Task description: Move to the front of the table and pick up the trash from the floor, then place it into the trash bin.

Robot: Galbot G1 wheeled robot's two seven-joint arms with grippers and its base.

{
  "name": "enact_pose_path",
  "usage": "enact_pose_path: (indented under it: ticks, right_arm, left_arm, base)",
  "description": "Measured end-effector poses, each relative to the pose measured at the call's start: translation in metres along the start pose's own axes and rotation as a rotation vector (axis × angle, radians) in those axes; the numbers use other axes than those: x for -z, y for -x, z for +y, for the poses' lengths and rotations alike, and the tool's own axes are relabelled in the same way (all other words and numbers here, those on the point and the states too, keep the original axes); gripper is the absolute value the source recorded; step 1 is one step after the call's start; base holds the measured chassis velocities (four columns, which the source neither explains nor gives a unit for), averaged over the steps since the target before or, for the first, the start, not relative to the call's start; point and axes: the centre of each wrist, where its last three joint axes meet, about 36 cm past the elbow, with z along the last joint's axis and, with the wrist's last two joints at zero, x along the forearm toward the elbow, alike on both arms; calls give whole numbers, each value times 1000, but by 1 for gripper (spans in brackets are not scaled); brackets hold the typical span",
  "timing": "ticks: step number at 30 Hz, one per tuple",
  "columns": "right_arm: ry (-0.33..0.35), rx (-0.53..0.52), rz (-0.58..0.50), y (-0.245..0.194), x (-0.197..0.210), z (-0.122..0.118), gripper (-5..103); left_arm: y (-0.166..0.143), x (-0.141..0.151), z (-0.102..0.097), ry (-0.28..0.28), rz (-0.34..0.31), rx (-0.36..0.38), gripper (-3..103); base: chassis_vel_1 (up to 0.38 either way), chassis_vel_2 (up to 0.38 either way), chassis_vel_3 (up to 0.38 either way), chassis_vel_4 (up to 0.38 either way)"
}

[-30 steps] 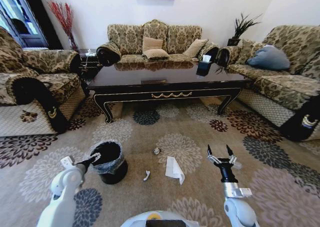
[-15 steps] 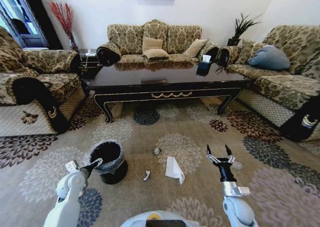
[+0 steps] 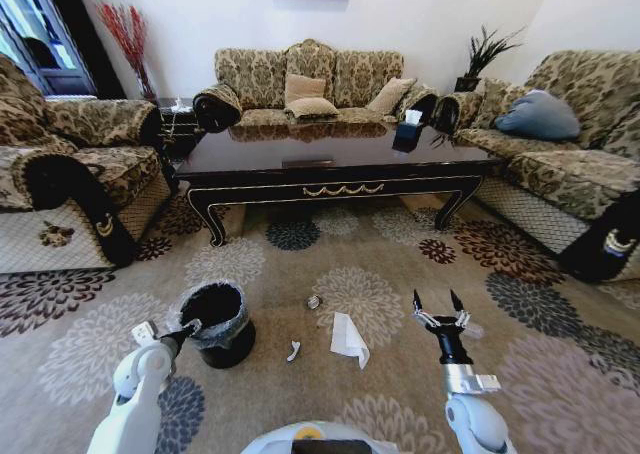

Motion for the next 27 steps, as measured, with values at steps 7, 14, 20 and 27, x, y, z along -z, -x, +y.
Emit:
enact_pose_path:
  ticks: [7,14,20,27]
  right_arm:
    - [0,-145,62,5,0,2,100]
    - [33,-259,115,14,-10,3,100]
    - [97,-358,189,28,-24,4,100]
    - [178,-472,299,62,-40,6,100]
  left_arm:
    - [-4,-2,7,11,-1,15,30]
    - [-9,-7,18,35,-4,59,5]
    - [-23,-10,25,59,-9,65,2]
    - [-60,-3,26,60,-70,58,2]
  base:
    - [0,0,0,0]
    - [0,0,0,0]
    - [0,0,0,0]
    - [0,0,0,0]
